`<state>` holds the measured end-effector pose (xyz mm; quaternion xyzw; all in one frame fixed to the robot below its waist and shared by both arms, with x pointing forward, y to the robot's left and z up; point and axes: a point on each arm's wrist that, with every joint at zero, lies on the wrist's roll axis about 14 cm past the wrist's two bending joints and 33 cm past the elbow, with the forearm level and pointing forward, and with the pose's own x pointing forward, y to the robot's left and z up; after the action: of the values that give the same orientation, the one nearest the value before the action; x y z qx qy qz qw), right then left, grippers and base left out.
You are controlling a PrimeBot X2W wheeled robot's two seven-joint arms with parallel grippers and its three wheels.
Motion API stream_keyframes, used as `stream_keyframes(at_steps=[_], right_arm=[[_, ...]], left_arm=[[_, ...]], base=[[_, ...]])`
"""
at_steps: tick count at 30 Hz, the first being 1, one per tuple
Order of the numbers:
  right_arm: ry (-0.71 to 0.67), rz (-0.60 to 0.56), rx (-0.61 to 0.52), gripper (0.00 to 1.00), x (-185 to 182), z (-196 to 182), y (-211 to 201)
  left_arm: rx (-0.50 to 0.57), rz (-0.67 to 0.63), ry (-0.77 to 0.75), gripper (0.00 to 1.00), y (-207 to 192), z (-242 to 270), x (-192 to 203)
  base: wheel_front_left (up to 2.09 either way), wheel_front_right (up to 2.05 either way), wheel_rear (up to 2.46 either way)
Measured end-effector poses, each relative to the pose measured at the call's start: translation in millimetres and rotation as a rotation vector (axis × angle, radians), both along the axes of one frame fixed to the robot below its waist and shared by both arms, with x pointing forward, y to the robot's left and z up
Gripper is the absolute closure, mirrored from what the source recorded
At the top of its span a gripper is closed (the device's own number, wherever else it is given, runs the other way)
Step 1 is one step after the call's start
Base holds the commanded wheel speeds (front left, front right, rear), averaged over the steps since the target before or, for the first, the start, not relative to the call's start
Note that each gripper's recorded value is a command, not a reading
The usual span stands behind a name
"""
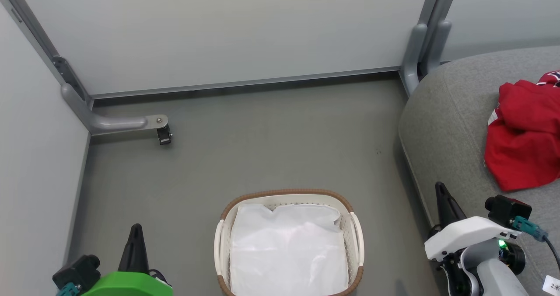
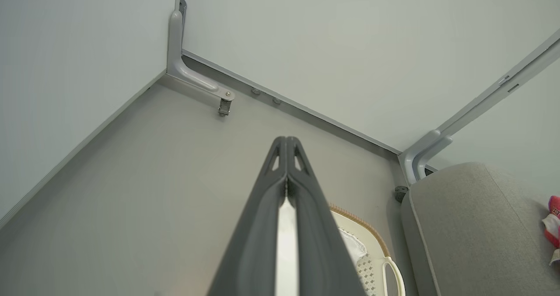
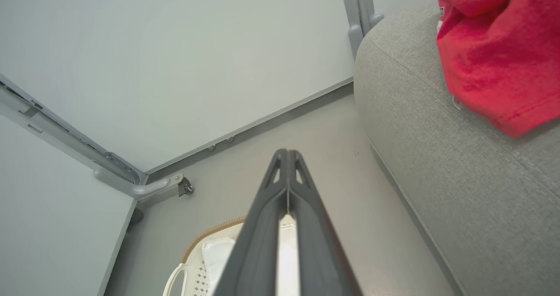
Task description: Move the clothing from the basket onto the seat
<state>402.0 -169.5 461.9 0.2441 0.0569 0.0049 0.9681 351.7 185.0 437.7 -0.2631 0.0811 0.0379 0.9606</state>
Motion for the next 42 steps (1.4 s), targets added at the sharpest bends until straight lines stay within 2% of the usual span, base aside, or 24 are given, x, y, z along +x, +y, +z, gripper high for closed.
stream_keyframes(at_steps=[24,42], right_arm=[[0.002,-0.078,0.354,1.0,-1,11,-13],[-0.002,-0.102,0.559,1.0,-4,17,-18]], left_arm=[[-0.337,0.074,-0.022,1.0,8,14,12],[-0.537,0.095,-0.048,1.0,11,25,19]], base=[[0.0,0.0,0.0],[0.0,0.0,0.0]])
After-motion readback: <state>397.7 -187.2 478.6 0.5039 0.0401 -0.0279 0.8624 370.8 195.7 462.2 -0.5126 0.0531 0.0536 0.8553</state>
